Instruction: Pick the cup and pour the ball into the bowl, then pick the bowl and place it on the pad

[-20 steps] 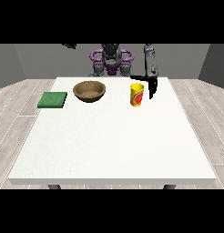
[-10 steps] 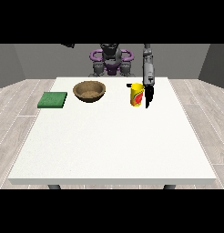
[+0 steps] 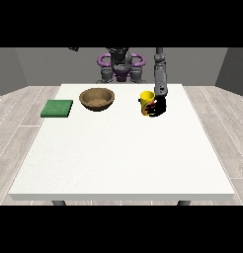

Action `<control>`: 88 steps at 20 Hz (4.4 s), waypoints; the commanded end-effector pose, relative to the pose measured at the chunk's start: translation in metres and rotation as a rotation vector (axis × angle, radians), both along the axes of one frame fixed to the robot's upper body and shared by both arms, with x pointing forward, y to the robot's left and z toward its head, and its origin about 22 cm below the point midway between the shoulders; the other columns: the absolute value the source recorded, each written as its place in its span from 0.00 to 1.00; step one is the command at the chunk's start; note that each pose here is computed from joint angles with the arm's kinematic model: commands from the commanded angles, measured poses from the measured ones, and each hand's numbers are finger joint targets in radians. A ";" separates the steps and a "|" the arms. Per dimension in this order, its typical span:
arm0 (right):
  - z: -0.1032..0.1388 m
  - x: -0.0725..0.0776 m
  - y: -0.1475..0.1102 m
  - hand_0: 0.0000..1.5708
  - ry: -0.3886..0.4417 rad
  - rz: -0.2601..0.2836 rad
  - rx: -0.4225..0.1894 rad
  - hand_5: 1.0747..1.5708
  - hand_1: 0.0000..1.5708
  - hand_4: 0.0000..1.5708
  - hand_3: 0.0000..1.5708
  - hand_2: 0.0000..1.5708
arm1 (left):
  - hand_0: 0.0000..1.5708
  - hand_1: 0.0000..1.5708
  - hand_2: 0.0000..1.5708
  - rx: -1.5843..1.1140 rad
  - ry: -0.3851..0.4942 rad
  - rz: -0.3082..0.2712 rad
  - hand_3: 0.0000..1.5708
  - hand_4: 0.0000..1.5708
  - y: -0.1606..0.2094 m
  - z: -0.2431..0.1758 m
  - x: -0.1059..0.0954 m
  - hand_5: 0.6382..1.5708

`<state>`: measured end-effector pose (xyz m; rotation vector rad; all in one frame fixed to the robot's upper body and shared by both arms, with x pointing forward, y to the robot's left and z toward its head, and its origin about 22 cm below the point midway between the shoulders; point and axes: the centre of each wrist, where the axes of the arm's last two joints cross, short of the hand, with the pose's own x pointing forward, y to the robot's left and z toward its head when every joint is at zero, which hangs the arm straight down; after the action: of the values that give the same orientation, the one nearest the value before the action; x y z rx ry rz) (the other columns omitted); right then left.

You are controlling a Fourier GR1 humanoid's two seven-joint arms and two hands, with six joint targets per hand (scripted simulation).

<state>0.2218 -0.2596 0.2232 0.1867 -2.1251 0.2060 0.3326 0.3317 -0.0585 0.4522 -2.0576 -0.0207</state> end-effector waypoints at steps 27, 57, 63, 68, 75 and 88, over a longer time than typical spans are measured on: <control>-0.034 0.048 -0.016 0.00 0.170 -0.005 0.029 0.98 0.00 0.21 0.00 0.00 | 0.87 0.87 1.00 0.884 0.075 0.356 1.00 0.54 -0.115 0.096 0.098 0.99; -0.113 0.067 -0.052 0.00 0.375 -0.165 0.057 0.99 0.00 0.24 0.00 0.00 | 0.81 0.81 0.98 1.418 0.075 0.223 0.94 0.61 -0.231 0.077 0.078 0.91; -0.126 0.043 -0.060 0.00 0.444 -0.132 0.046 0.99 0.00 0.24 0.00 0.00 | 0.80 0.80 1.00 0.975 0.244 0.343 1.00 0.48 -0.147 0.077 0.083 1.00; -0.111 0.032 -0.053 0.00 0.337 -0.103 0.040 0.99 0.00 0.25 0.00 0.00 | 0.93 0.93 1.00 0.754 0.231 0.358 1.00 0.70 -0.099 0.027 0.041 1.00; -0.114 0.023 -0.036 0.00 0.342 -0.098 0.067 0.99 0.00 0.28 0.00 0.00 | 0.90 0.90 1.00 0.212 0.207 0.212 1.00 0.88 -0.122 0.032 0.030 0.93; -0.088 0.011 0.026 0.00 0.241 -0.101 0.065 0.99 0.00 0.31 0.00 0.00 | 0.00 0.00 0.00 -0.391 -0.092 -0.161 0.00 0.00 0.000 0.085 0.042 0.98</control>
<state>0.2427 -0.2601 0.1255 0.1240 -1.8779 0.0282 0.3726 0.2901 0.0108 0.1604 -2.0449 0.2334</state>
